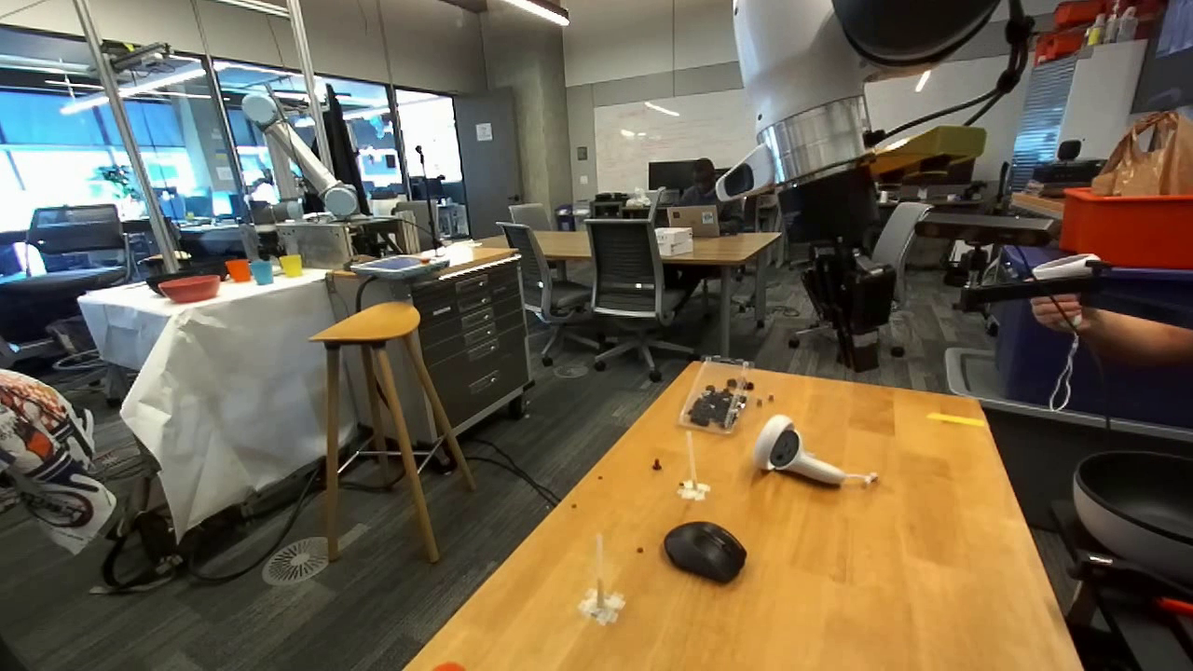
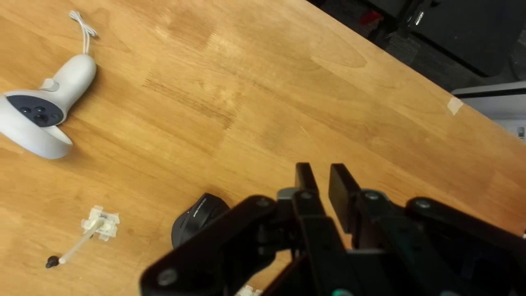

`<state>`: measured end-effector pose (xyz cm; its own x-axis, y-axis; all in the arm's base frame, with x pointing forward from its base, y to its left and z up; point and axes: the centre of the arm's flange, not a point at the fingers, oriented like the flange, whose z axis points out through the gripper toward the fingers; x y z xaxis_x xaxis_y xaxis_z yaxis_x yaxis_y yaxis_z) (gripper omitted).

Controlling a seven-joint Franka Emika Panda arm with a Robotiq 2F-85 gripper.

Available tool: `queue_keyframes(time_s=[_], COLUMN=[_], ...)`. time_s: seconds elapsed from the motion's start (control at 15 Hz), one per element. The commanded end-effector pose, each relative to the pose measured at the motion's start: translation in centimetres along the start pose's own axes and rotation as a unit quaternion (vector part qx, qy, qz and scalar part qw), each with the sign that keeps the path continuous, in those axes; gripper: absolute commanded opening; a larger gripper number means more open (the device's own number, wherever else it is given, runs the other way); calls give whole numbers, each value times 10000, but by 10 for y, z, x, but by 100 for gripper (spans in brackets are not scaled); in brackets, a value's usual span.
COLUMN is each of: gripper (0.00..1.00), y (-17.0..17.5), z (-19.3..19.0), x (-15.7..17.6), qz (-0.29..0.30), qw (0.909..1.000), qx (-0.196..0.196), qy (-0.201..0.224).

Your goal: Left click the mouse

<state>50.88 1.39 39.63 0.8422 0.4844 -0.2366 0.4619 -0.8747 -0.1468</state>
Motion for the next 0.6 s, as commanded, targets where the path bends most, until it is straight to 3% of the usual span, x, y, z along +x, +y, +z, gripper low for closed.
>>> queue_keyframes(time_s=[0.0, 0.13, 0.2, 0.33, 0.53], gripper=[49, 65, 49, 63, 65], y=[6, 7, 2, 5, 6], z=[-19, -22, -7, -9, -9], x=[-4, -11, -7, -9, -10], qz=[43, 114, 48, 78, 88], qw=[9995, 9991, 9997, 9995, 9995], qx=[285, 340, 152, 182, 190], qy=[-142, -207, -200, -234, -242])
